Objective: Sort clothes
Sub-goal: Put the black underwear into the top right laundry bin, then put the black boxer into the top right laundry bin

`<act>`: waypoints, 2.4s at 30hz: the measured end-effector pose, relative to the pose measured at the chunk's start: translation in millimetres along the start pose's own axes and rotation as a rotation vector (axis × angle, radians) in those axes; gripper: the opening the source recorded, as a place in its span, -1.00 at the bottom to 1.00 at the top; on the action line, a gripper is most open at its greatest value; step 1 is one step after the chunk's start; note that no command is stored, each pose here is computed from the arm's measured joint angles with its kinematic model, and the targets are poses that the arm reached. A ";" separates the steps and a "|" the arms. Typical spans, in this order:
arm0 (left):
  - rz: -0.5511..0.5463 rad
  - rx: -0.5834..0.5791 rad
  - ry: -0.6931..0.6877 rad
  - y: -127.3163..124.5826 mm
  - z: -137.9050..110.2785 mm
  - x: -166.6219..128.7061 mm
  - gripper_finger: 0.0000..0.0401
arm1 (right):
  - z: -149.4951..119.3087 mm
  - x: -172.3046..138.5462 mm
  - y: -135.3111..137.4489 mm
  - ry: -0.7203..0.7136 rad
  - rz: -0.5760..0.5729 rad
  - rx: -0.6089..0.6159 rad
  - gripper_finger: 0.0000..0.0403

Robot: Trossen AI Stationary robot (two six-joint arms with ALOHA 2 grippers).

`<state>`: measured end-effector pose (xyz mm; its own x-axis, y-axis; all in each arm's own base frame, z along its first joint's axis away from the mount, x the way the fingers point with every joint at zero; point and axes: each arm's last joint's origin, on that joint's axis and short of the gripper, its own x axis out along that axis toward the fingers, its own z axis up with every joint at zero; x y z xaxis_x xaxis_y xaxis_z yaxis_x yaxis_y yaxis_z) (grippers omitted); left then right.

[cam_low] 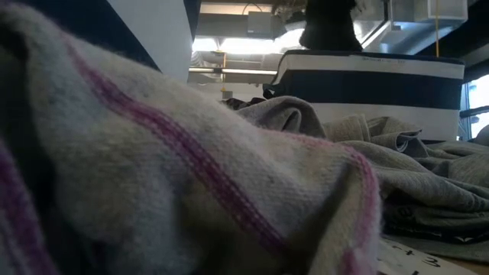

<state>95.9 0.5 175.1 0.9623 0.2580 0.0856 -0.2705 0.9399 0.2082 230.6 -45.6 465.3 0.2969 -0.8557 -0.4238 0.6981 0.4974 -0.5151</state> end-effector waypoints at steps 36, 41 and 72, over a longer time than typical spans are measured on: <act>0.000 -0.001 0.000 0.0 0.0 0.0 -0.99 | -70.1 117.5 -4.9 0.522 0.149 -0.076 0.15; 0.001 -0.002 -0.005 0.1 0.5 0.0 -0.99 | -69.8 117.5 -4.2 0.521 0.158 -0.041 0.35; -0.001 0.001 0.004 -0.1 -0.4 0.0 -0.99 | -18.2 -41.0 80.1 0.049 0.575 -0.026 0.30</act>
<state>96.0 0.5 174.7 0.9627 0.2580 0.0810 -0.2695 0.9399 0.2097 262.6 32.0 427.9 0.5929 -0.4396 -0.6747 0.4171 0.8844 -0.2096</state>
